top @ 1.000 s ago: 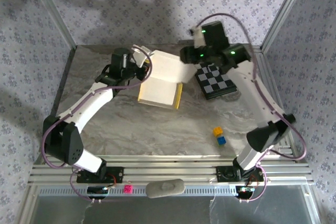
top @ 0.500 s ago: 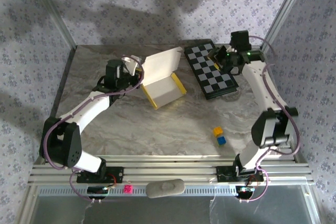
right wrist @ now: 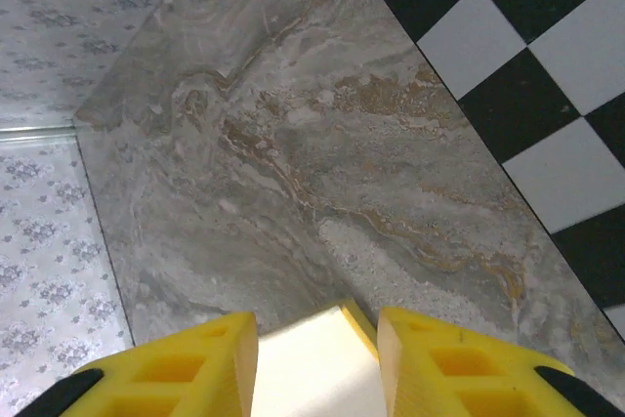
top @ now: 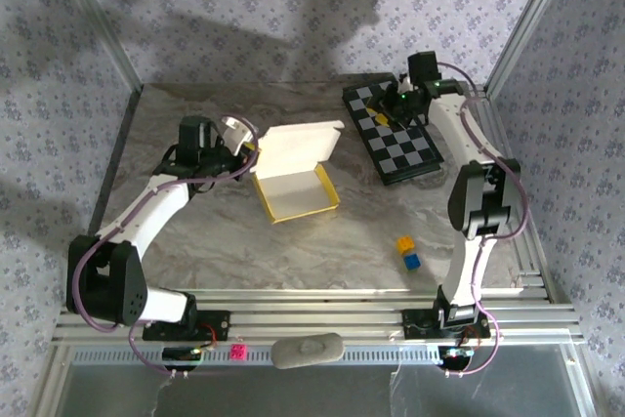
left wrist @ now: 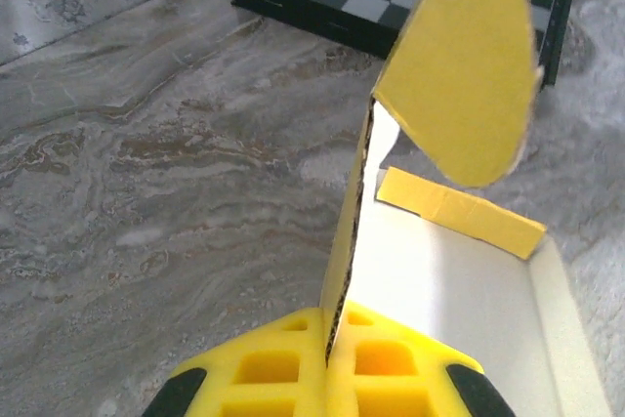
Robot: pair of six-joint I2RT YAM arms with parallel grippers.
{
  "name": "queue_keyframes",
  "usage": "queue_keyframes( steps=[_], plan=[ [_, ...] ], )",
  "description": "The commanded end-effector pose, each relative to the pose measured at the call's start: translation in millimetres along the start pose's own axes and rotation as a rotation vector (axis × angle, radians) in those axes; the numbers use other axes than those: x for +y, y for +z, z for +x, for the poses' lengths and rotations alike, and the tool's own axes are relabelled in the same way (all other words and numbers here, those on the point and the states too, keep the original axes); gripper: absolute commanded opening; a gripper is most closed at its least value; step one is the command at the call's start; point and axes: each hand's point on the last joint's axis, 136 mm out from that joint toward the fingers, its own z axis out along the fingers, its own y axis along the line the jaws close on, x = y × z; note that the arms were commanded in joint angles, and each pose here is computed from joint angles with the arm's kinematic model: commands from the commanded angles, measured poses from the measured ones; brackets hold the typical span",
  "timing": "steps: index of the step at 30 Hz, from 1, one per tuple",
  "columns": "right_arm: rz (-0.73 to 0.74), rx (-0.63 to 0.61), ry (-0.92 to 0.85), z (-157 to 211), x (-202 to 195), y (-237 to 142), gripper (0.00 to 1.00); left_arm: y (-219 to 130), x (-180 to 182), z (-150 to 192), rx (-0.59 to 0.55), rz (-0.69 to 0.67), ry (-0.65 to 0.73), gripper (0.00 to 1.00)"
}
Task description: Fold the paper box
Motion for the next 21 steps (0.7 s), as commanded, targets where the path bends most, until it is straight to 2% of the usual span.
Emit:
queue_keyframes(
  steps=[1,4,11,15,21],
  plan=[
    [0.017,0.079,0.077,13.7,0.8,16.3,0.39,4.6,8.1,8.4,0.025,-0.017,0.086,0.0],
    [0.041,0.091,0.163,13.7,2.0,28.3,0.41,11.3,17.4,13.8,0.022,-0.054,0.104,0.0],
    [0.073,0.151,0.331,23.8,6.1,59.6,0.44,23.3,21.3,15.4,-0.017,-0.048,0.174,0.0],
    [0.072,0.205,0.37,42.3,14.8,75.9,0.44,31.0,27.2,16.5,-0.021,-0.057,0.153,0.0],
    [0.056,0.241,0.385,63.4,29.1,80.8,0.44,35.8,42.1,16.1,-0.015,-0.124,0.11,0.0]
  ],
)
